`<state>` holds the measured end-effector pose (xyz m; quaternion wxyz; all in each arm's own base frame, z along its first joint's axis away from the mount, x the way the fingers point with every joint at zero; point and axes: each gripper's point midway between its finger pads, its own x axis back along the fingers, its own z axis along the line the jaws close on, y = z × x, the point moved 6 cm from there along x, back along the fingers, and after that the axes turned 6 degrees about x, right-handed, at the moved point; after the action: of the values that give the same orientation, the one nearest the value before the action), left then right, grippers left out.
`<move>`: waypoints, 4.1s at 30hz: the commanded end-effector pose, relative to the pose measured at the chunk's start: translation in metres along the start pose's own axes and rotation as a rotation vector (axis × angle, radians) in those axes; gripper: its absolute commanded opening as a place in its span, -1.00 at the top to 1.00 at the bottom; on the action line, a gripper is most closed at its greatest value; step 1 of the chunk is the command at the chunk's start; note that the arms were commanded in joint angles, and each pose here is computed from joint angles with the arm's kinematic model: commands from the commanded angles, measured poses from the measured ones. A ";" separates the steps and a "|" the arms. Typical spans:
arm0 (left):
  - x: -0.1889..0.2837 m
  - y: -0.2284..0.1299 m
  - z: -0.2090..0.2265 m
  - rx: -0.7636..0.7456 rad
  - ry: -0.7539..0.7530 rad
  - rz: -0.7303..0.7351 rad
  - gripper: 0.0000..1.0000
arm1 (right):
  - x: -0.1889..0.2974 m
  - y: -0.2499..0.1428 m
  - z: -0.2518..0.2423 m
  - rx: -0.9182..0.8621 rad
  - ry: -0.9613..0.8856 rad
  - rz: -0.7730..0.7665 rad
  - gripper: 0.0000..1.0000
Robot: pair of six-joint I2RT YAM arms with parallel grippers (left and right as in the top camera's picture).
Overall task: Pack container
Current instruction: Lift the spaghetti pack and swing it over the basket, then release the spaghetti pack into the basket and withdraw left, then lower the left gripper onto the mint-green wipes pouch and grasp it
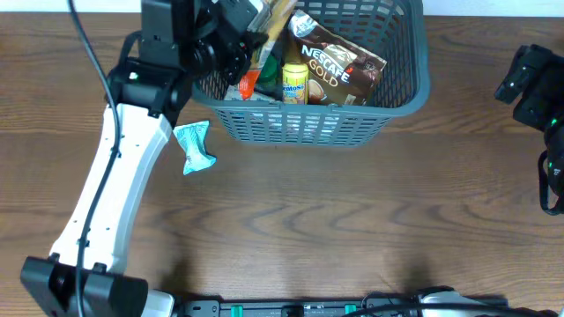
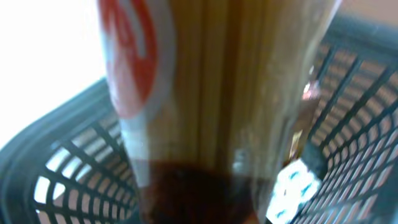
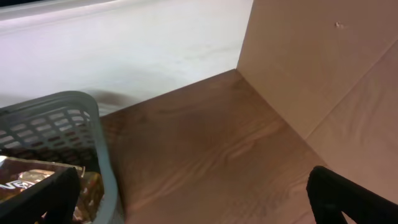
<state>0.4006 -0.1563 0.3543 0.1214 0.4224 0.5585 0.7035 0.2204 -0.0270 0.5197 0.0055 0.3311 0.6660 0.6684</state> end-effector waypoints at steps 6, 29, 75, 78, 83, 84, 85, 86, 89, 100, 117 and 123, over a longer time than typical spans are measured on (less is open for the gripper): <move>-0.031 -0.019 -0.017 -0.231 -0.132 0.082 0.89 | -0.001 -0.001 -0.002 -0.015 -0.011 0.003 -0.99; -0.066 -0.032 -0.022 -0.280 -0.178 0.098 -0.76 | -0.001 -0.001 -0.002 -0.014 -0.012 0.005 -0.99; 0.164 -0.090 0.075 1.075 0.934 0.489 -0.97 | -0.001 -0.001 -0.002 -0.014 -0.011 0.005 -0.98; 0.145 -0.108 0.072 1.097 0.850 0.570 -0.97 | -0.001 -0.001 -0.002 -0.014 -0.011 0.005 -0.99; 0.120 -0.141 0.070 1.118 0.781 0.667 -0.97 | -0.001 -0.001 -0.002 -0.014 -0.011 0.005 -0.99; 0.114 -0.147 0.069 1.124 0.753 0.677 -0.97 | -0.001 -0.001 -0.002 -0.014 -0.011 0.005 -0.98; 0.107 -0.153 0.068 1.127 0.721 0.686 -0.97 | -0.001 -0.001 -0.002 -0.014 -0.011 0.005 -0.98; 0.102 -0.159 0.067 1.134 0.703 0.691 -0.97 | -0.001 -0.001 -0.002 -0.014 -0.011 0.005 -0.99; 0.087 -0.177 0.064 1.140 0.642 0.705 -0.96 | -0.001 -0.001 -0.002 -0.014 -0.011 0.005 -0.98; 0.057 -0.236 0.043 1.097 0.461 0.806 -0.97 | -0.001 -0.001 -0.002 -0.014 -0.011 0.005 -0.99; 0.035 -0.266 0.043 1.123 0.447 0.731 -0.97 | -0.001 -0.001 -0.002 -0.014 -0.011 0.005 -0.99; 0.029 -0.265 0.051 1.157 0.483 0.682 -0.97 | -0.001 -0.001 -0.002 -0.014 -0.011 0.005 -0.99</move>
<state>0.3395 -0.0108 0.1375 -0.4672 0.4103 0.6828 0.3836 0.2204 -0.0267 0.5194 0.0038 0.3306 0.6659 0.6688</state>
